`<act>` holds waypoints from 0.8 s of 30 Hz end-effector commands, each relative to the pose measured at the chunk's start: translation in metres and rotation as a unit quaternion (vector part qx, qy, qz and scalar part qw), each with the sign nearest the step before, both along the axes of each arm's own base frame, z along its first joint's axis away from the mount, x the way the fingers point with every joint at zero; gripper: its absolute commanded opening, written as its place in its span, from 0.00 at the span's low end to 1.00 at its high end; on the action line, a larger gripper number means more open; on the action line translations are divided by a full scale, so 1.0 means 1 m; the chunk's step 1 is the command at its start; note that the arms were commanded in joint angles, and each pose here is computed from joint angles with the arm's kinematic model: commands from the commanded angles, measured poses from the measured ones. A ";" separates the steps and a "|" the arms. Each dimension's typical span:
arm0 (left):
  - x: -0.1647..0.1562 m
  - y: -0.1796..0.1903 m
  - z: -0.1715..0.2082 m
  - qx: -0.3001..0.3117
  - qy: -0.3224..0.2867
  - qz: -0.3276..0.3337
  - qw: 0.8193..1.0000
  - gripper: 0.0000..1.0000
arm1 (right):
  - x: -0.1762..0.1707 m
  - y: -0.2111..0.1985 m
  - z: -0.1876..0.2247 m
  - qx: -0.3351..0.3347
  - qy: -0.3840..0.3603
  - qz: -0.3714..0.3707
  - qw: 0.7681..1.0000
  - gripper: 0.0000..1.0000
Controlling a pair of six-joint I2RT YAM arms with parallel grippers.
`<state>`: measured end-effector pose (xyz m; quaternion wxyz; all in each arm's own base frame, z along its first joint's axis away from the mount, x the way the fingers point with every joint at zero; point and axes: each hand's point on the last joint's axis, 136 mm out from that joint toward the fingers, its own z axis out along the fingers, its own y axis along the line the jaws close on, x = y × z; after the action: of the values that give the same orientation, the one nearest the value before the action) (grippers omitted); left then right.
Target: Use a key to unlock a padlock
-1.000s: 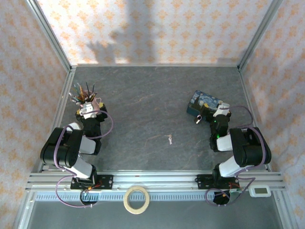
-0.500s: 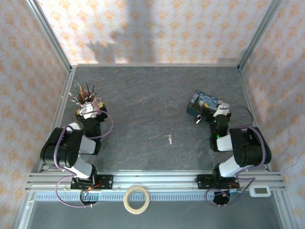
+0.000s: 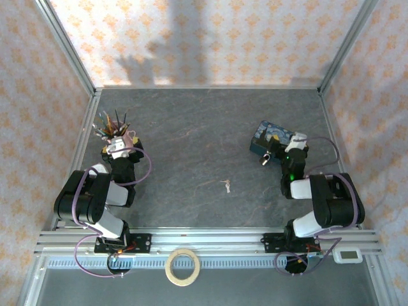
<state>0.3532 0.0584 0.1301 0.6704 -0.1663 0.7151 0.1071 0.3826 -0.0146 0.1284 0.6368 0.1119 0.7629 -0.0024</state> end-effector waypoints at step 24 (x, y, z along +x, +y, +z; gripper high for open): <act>0.064 -0.112 0.053 -0.230 0.056 -0.149 0.960 0.99 | -0.007 -0.042 0.006 0.207 0.154 -0.144 0.955 1.00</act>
<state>0.4162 -0.0308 0.2043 0.6339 -0.1785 0.7482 -0.0808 0.3809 -0.0562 0.1542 0.5113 0.3238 0.7959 0.0181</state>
